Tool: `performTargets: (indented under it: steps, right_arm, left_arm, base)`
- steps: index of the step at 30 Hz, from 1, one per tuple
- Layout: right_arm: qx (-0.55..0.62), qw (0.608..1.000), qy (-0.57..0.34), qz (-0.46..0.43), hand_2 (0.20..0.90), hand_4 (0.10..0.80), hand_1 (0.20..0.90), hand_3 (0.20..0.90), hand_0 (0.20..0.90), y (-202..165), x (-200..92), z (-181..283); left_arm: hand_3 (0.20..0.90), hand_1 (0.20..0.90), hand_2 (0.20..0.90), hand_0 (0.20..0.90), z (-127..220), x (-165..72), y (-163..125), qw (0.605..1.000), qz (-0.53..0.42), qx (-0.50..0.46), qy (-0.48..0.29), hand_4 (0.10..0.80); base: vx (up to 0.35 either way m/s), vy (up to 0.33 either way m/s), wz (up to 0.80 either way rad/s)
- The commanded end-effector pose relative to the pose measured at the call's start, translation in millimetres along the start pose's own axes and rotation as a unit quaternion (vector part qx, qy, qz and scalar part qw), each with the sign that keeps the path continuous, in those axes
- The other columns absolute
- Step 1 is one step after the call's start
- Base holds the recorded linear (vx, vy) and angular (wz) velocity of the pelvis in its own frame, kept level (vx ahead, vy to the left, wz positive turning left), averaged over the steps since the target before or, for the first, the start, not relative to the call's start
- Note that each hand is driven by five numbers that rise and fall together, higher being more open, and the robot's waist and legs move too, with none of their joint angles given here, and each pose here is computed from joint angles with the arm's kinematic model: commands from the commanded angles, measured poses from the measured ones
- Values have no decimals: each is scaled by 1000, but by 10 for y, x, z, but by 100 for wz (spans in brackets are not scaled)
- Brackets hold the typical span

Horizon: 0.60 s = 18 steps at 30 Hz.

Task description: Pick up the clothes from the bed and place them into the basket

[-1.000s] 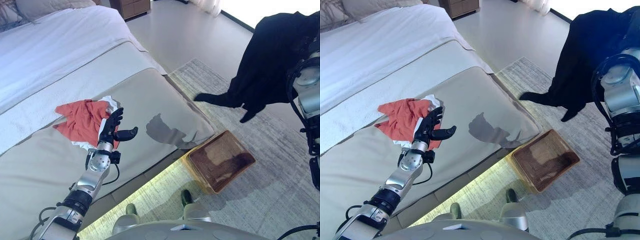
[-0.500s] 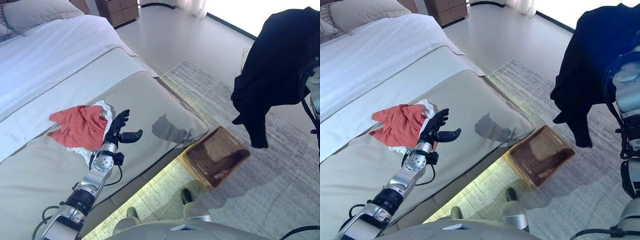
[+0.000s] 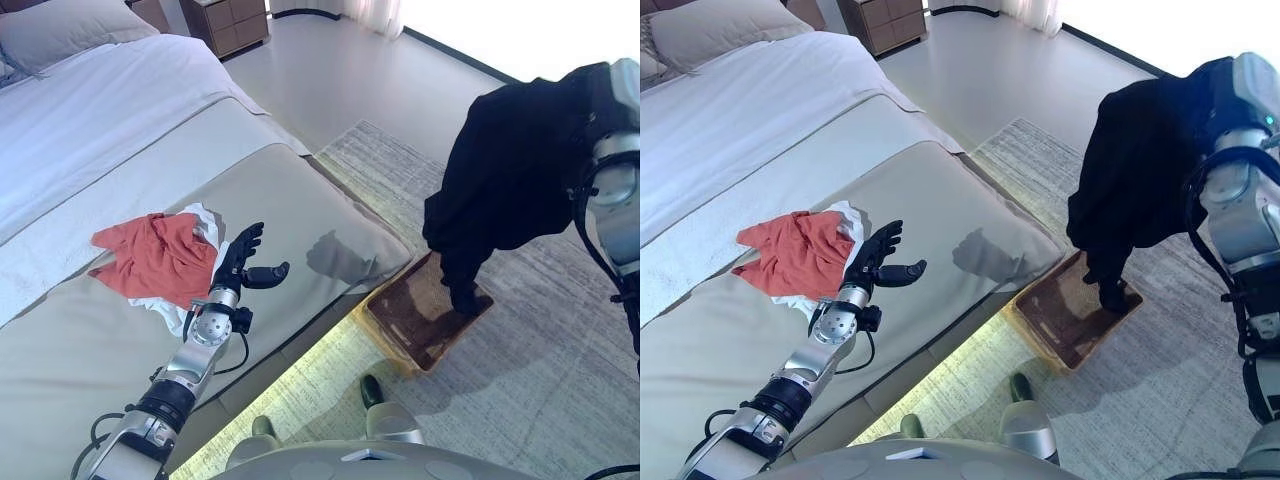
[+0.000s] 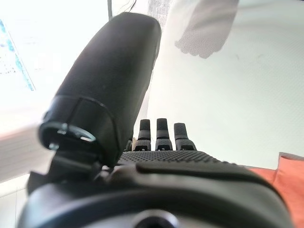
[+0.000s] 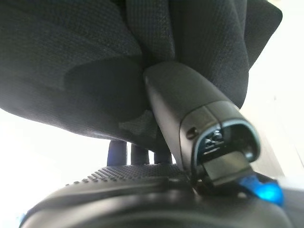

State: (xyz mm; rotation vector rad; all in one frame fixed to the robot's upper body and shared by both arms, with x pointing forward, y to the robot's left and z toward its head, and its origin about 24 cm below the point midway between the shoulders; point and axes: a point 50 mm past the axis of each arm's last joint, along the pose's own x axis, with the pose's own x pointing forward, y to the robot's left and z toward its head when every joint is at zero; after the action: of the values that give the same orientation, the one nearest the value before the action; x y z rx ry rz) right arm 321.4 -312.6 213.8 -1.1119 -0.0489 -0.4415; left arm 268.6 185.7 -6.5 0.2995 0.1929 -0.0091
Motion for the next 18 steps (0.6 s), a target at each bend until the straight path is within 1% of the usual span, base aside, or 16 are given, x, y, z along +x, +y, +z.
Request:
performTargets:
  steps: [1, 2, 4, 7, 10, 13, 18]
  right_arm:
    - [-22, 996, -51, -73, 300, 100, 300, 200, 300, -286, 25, 211]
    - [-19, 998, -42, -52, 300, 100, 300, 200, 300, -151, -24, 150]
    - [-12, 999, -32, -27, 300, 100, 300, 200, 300, -14, -76, 91]
    - [1, 1000, 4, 27, 300, 100, 300, 200, 300, 365, -214, -83]
    - [-6, 997, 47, 61, 300, 100, 300, 200, 300, 621, -293, -286]
    - [-3, 993, 84, 87, 300, 100, 300, 200, 300, 885, -407, -455]
    - [7, 987, 122, 107, 300, 100, 300, 200, 300, 1200, -438, -500]
  left_arm:
    - [900, 900, 900, 900, 284, 125, 99, 997, 32, 15, -74, 800]
    - [900, 900, 900, 900, 290, 122, 102, 996, 37, 13, -75, 800]
    - [900, 900, 900, 900, 294, 117, 99, 996, 41, 12, -76, 800]
    - [900, 900, 900, 900, 318, 118, 89, 996, 46, 14, -79, 800]
    - [900, 900, 900, 900, 349, 116, 79, 995, 49, 11, -83, 800]
    - [900, 900, 900, 900, 378, 107, 81, 995, 49, 12, -87, 800]
    - [900, 900, 900, 900, 417, 125, 50, 995, 33, 20, -94, 800]
  base:
    - [0, 0, 0]
    - [0, 0, 0]
    - [0, 0, 0]
    - [-23, -6, -5]
    - [-1, -2, -4]
    - [-2, -19, -1]
    - [-13, -32, 0]
